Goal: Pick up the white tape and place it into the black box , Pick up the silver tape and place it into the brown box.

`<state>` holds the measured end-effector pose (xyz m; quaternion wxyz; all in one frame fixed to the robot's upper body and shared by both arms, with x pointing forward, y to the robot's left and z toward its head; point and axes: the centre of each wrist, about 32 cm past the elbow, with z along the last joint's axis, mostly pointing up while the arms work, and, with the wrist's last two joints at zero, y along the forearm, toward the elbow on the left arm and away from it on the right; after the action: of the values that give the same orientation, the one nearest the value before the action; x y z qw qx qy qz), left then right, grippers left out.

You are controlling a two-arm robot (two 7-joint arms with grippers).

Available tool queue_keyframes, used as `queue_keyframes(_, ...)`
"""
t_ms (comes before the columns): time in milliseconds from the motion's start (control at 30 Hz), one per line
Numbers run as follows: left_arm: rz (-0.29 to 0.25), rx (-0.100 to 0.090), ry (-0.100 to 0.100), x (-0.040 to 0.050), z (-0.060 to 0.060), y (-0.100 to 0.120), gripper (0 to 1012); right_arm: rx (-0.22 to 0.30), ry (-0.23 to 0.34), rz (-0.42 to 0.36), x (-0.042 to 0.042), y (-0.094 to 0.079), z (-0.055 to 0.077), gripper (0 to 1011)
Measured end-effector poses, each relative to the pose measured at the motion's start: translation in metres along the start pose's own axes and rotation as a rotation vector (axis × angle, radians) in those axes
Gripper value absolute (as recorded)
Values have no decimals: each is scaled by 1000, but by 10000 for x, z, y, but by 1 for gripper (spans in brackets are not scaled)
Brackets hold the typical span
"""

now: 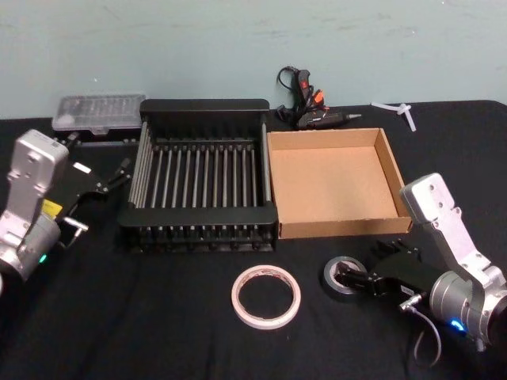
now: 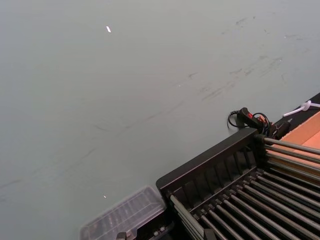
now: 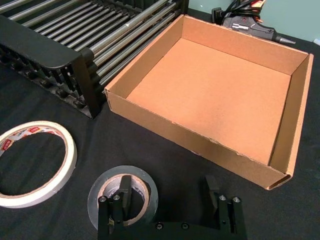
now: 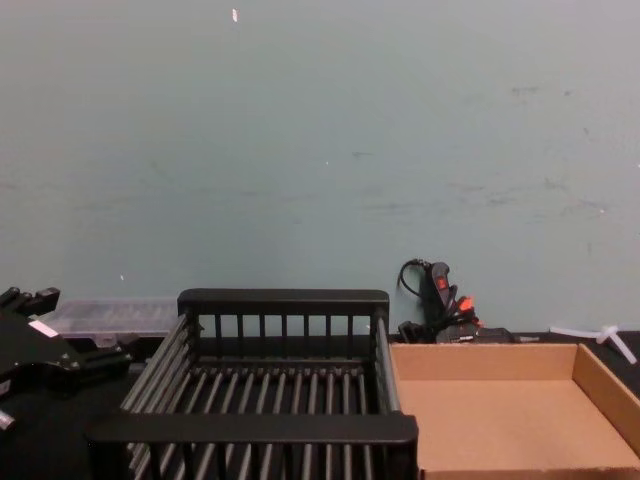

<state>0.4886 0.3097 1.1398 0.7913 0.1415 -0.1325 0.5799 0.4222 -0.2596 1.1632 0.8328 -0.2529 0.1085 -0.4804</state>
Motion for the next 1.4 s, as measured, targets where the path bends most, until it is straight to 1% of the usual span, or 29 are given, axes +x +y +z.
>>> queue_keyframes(67, 0, 0, 0, 0, 0, 0, 1001, 0, 0, 0, 0, 0, 0, 912)
queue_keyframes(100, 0, 0, 0, 0, 0, 0, 1001, 0, 1, 0, 0, 0, 0, 866)
queue_keyframes(133, 0, 0, 0, 0, 0, 0, 1001, 0, 1, 0, 0, 0, 0, 866)
queue_keyframes(233, 0, 0, 0, 0, 0, 0, 1001, 1, 1, 1, 1, -1, 0, 761)
queue_keyframes(300, 0, 0, 0, 0, 0, 0, 1001, 1, 1, 1, 1, -1, 0, 733)
queue_keyframes(333, 0, 0, 0, 0, 0, 0, 1001, 1, 1, 1, 1, -1, 0, 685)
queue_keyframes(433, 0, 0, 0, 0, 0, 0, 1001, 1, 1, 0, 2, -1, 0, 591)
queue_keyframes(467, 0, 0, 0, 0, 0, 0, 1001, 1, 1, 0, 2, -1, 0, 544)
queue_keyframes(533, 0, 0, 0, 0, 0, 0, 1001, 1, 1, 0, 2, -1, 0, 504)
queue_keyframes(600, 0, 0, 0, 0, 0, 0, 1001, 1, 1, 0, 2, -1, 0, 420)
queue_keyframes(700, 0, 0, 0, 0, 0, 0, 1002, 1, 2, 0, 2, -1, 0, 342)
queue_keyframes(833, 0, 0, 0, 0, 0, 0, 1001, 1, 2, 0, 2, -1, 0, 201)
queue_keyframes(867, 0, 0, 0, 0, 0, 0, 1001, 1, 2, 0, 2, -1, 0, 201)
queue_keyframes(900, 0, 0, 0, 0, 0, 0, 1001, 1, 2, 0, 2, -1, 0, 159)
queue_keyframes(1267, 0, 0, 0, 0, 0, 0, 1001, 1, 3, 0, 2, -1, 0, 148)
queue_keyframes(1400, 0, 0, 0, 0, 0, 0, 1001, 16, 8, 6, 8, -8, 8, 148)
